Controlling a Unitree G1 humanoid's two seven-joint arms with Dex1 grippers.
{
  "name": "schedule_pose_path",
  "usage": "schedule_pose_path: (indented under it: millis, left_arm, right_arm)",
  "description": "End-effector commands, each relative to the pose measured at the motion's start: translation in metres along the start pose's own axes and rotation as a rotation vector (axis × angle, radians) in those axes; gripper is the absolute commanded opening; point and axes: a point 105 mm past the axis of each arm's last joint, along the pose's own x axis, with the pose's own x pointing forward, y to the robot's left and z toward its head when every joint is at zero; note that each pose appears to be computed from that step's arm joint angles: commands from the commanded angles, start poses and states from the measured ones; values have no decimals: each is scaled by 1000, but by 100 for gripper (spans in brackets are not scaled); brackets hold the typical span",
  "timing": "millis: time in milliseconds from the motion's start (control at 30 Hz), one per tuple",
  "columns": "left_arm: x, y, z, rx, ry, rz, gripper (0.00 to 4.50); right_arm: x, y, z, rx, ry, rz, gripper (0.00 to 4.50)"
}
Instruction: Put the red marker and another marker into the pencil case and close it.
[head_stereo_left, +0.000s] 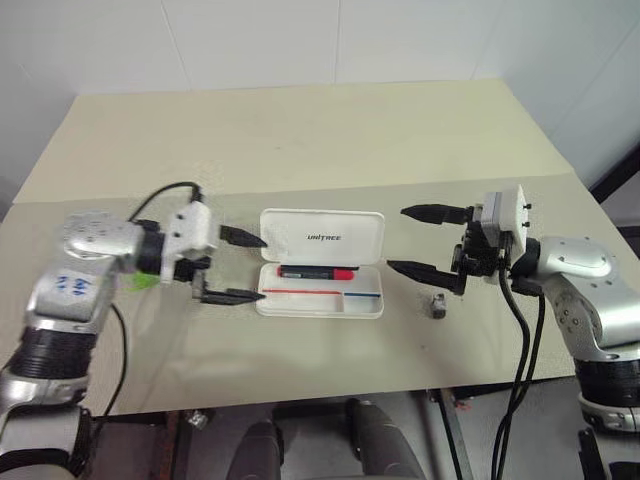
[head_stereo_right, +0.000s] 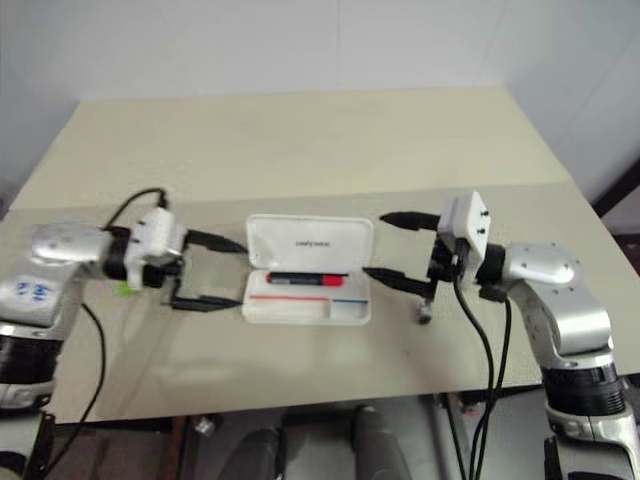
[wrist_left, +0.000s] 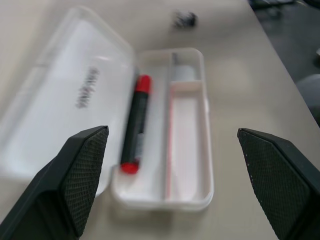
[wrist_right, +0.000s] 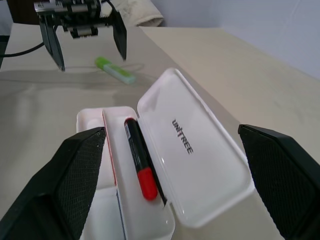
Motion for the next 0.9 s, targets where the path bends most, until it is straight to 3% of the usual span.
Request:
schedule_pose_path:
  millis: [33, 267, 367, 900]
  left_arm:
    - [-35, -1, -1, -33, 49, 77, 444]
    - [-101, 11, -58, -100, 368, 281, 444]
    - [-111, 22, -71, -105, 419, 343, 444]
    - [-102, 49, -129, -177, 602, 316, 444]
  right_arm:
    - [9, 0, 15, -54, -54, 46, 450]
    - [30, 4, 34, -85, -126, 154, 450]
    - [34, 7, 39, -97, -138, 190, 450]
    - [34, 13, 42, -96, -139, 200, 450]
